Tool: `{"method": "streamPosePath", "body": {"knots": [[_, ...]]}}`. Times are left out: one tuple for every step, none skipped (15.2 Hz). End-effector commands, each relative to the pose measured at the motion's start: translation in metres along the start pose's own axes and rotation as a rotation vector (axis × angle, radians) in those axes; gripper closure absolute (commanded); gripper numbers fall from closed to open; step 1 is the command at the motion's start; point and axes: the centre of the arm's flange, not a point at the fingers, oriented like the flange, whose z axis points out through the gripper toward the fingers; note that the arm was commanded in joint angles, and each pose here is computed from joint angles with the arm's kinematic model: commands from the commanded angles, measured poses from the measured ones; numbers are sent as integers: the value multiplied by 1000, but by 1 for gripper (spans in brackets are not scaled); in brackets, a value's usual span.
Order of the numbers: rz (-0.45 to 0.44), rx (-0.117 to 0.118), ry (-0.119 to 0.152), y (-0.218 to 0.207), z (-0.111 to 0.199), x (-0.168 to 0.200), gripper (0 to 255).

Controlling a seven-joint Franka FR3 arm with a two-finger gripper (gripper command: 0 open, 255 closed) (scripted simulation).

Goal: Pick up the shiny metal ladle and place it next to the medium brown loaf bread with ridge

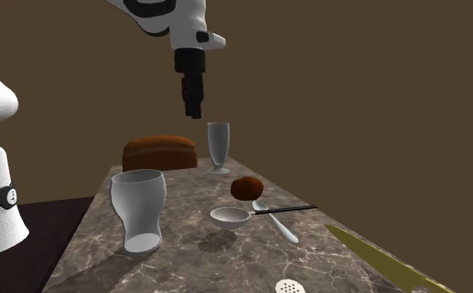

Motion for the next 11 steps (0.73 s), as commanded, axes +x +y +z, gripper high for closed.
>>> {"method": "streamPosePath", "body": {"knots": [[0,-3,-10,12,18,16,0],[0,-4,-15,18,28,24,0],[0,-5,-21,23,37,31,0],[0,-7,-26,29,47,39,0],[0,-8,-31,35,57,47,0],[0,-9,-36,41,66,54,0],[0,-10,-42,47,76,61,0],[0,-12,-47,53,86,69,0],[0,-13,-52,59,96,76,0],[1,-14,-58,65,105,83,0],[1,-15,-63,71,115,90,0]]}}
